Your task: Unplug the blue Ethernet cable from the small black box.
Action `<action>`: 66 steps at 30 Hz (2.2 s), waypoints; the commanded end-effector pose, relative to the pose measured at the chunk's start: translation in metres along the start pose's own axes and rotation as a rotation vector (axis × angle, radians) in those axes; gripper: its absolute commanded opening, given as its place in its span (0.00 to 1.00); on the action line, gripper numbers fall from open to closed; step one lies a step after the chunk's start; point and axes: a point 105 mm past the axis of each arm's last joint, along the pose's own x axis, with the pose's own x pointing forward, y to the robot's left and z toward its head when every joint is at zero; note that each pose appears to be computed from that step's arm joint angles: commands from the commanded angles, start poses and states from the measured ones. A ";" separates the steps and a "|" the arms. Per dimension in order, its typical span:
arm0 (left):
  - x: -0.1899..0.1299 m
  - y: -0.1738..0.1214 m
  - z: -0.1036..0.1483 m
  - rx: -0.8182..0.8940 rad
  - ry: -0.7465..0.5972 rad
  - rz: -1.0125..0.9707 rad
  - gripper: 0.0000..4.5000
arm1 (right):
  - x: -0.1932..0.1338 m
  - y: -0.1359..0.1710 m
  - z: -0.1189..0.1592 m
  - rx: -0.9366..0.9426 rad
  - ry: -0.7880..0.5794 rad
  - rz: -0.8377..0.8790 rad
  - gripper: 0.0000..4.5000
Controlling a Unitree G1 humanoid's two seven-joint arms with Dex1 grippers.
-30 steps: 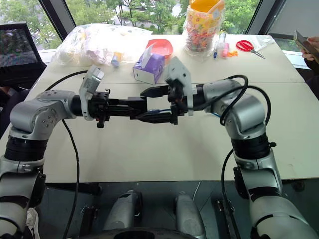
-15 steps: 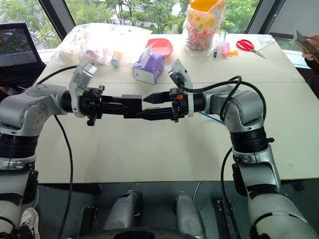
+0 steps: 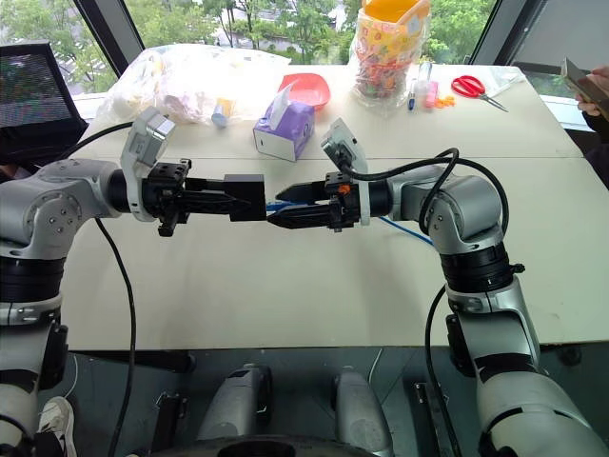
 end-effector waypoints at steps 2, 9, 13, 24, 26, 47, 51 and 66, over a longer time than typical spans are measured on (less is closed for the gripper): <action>-0.004 -0.003 0.009 0.034 -0.023 0.007 0.11 | 0.001 0.006 0.007 -0.028 -0.013 0.023 0.55; -0.004 -0.004 0.008 0.032 -0.022 0.007 0.11 | 0.004 0.007 0.007 -0.027 -0.014 0.033 0.55; -0.005 -0.005 0.006 0.030 -0.018 0.007 0.11 | 0.004 0.007 0.007 -0.024 -0.015 0.035 0.25; -0.004 -0.004 0.005 0.030 -0.019 0.011 0.11 | 0.004 0.008 0.005 -0.030 0.002 0.036 0.05; -0.004 -0.004 0.005 0.030 -0.020 0.011 0.11 | 0.004 0.009 0.004 -0.035 0.006 0.040 0.05; -0.003 -0.004 0.006 0.033 -0.025 0.014 0.11 | 0.005 0.009 0.005 -0.038 0.012 0.045 0.02; -0.003 -0.004 0.005 0.034 -0.025 0.015 0.11 | 0.005 0.009 0.005 -0.039 0.014 0.045 0.02; -0.012 -0.010 -0.001 0.030 0.004 0.017 0.11 | -0.040 -0.040 -0.017 -0.084 0.099 -0.195 0.02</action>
